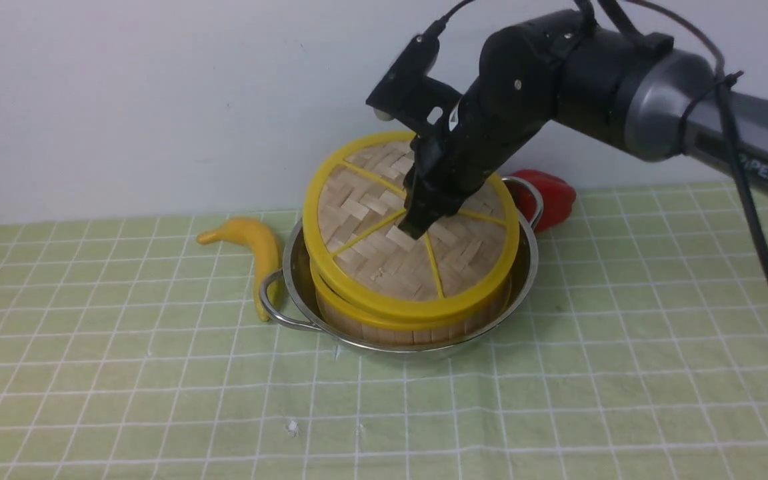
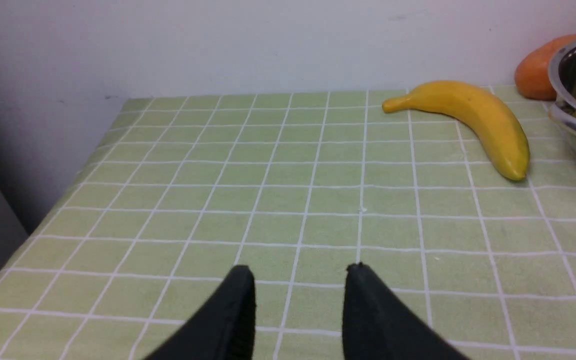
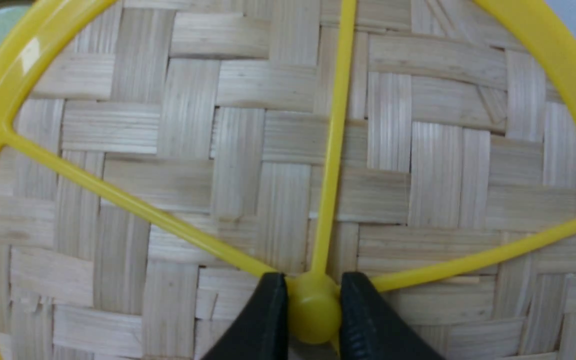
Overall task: Place the steamer in the pot on the green tablecloth, and put the lid on the steamer.
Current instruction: 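Place the yellow bamboo steamer lid onto the steamer in the pot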
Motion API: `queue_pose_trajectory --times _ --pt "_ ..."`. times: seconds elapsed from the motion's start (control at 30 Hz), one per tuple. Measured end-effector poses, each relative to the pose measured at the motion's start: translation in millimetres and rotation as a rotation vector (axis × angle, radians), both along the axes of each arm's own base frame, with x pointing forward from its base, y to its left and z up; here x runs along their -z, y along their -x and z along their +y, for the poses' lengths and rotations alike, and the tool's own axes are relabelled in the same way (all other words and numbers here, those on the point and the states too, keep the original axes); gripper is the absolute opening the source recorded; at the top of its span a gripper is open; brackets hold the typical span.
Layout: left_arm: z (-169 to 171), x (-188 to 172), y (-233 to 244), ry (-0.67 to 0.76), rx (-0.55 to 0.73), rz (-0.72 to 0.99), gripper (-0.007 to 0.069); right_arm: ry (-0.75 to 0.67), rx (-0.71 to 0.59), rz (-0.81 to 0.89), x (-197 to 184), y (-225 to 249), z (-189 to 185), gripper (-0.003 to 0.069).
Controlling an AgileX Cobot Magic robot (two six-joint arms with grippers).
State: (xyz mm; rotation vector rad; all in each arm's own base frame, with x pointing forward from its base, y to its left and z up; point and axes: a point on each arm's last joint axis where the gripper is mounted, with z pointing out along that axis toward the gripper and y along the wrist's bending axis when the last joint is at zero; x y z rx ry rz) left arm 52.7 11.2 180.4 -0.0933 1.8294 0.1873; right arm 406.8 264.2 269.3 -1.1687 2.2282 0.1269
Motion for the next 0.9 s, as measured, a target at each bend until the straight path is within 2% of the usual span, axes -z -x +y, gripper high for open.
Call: queue_pose_trajectory --times 0.6,0.9 --pt "0.0 0.0 0.0 0.0 0.0 0.0 0.0243 -0.044 0.005 -0.066 -4.4 -5.0 2.9 0.0146" --pt "0.0 0.0 0.0 0.0 0.0 0.0 0.0243 -0.031 0.01 -0.036 -8.7 -0.4 -0.1 0.0146"
